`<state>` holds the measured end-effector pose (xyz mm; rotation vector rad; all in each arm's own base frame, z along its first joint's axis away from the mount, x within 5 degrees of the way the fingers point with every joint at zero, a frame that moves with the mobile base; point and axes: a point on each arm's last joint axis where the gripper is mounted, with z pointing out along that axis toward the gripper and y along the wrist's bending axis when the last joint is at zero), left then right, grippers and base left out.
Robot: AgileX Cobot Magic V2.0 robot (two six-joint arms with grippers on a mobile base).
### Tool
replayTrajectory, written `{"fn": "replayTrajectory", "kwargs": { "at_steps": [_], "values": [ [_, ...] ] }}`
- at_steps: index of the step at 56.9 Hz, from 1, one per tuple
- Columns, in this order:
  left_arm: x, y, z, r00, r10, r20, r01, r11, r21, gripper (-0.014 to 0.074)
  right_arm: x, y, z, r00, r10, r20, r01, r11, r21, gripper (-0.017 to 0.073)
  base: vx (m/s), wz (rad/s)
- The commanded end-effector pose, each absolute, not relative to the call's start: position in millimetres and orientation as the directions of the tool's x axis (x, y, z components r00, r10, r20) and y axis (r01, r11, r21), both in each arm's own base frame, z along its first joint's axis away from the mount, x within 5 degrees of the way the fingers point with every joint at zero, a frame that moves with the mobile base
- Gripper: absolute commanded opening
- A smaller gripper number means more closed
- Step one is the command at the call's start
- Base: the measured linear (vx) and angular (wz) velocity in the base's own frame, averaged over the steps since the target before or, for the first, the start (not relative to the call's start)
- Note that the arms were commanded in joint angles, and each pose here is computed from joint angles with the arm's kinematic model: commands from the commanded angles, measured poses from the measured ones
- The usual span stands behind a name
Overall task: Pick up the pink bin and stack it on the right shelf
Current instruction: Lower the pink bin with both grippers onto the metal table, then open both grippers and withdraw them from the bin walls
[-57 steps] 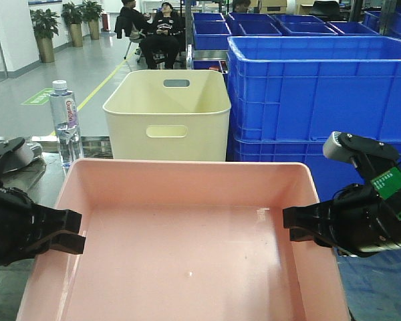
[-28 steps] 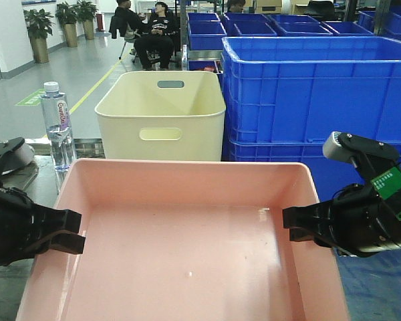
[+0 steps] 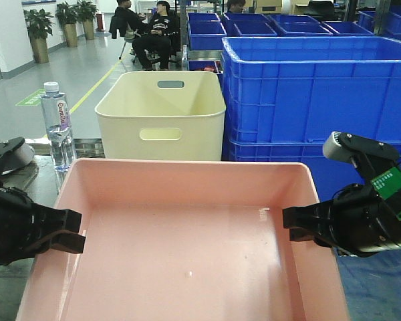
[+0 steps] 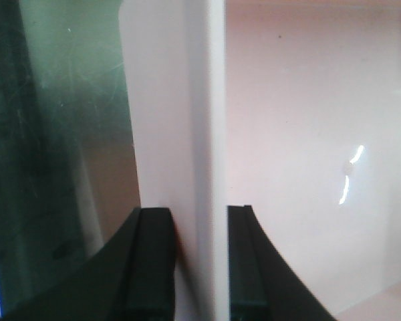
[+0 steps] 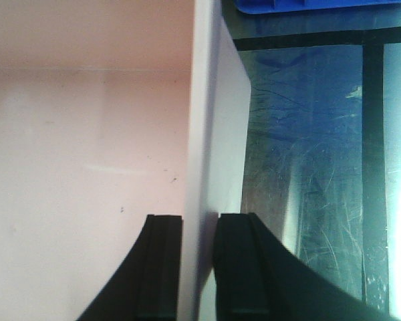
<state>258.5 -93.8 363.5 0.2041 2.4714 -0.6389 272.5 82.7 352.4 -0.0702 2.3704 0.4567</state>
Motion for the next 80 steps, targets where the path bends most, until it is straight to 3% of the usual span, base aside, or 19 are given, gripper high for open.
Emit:
{"fn": "replayTrajectory", "kwargs": {
  "at_steps": [1, 15, 34, 40, 42, 48, 59, 70, 80],
  "values": [
    [255.2, -97.1, 390.1, -0.746, -0.088, -0.661, 0.306, 0.836, -0.456, -0.0003, 273.6, 80.0, 383.0, -0.61, 0.151, -0.778, -0.199, 0.921, 0.335, -0.0007, 0.0, 0.0],
    [268.4, -93.7, 392.5, -0.667, -0.128, -0.734, 0.293, 0.86, -0.417, 0.0009, 288.0, 80.8, 381.9, -0.545, 0.191, -0.816, -0.19, 0.92, 0.343, 0.0017, 0.0, 0.0],
    [299.9, -100.8, 353.3, -0.754, -0.102, -0.648, 0.242, 0.876, -0.418, 0.012, 311.4, 86.4, 350.7, -0.625, 0.172, -0.762, -0.157, 0.928, 0.339, 0.0132, 0.0, 0.0],
    [304.6, -102.2, 345.3, -0.774, -0.094, -0.626, 0.232, 0.878, -0.419, 0.0201, 315.4, 87.1, 345.6, -0.633, 0.171, -0.755, -0.152, 0.929, 0.337, 0.0213, 0.0, 0.0],
    [305.6, -102.5, 343.3, -0.779, -0.092, -0.62, 0.23, 0.878, -0.42, 0.0277, 317.4, 87.5, 343.2, -0.636, 0.17, -0.753, -0.15, 0.93, 0.337, 0.0288, 0.0, 0.0],
    [306.6, -102.4, 343.6, -0.773, -0.097, -0.626, 0.229, 0.879, -0.419, 0.0391, 318.0, 87.5, 342.4, -0.637, 0.169, -0.752, -0.149, 0.93, 0.336, 0.0393, 0.0, 0.0],
    [307.7, -102.2, 344.4, -0.764, -0.102, -0.637, 0.23, 0.88, -0.416, 0.0527, 318.0, 87.5, 342.5, -0.637, 0.17, -0.752, -0.149, 0.93, 0.336, 0.0496, 0.0, 0.0],
    [302.3, -98.4, 360.4, -0.688, -0.083, -0.721, 0.278, 0.887, -0.368, 0.0466, 311.4, 85.9, 352.7, -0.61, 0.166, -0.775, -0.165, 0.93, 0.329, 0.0424, 0.0, 0.0],
    [278.9, -87.8, 395.5, -0.533, -0.035, -0.845, 0.34, 0.906, -0.252, 0.0249, 296.2, 82.0, 374.6, -0.547, 0.169, -0.82, -0.194, 0.927, 0.32, 0.0225, 0.0, 0.0]
  ]
}}
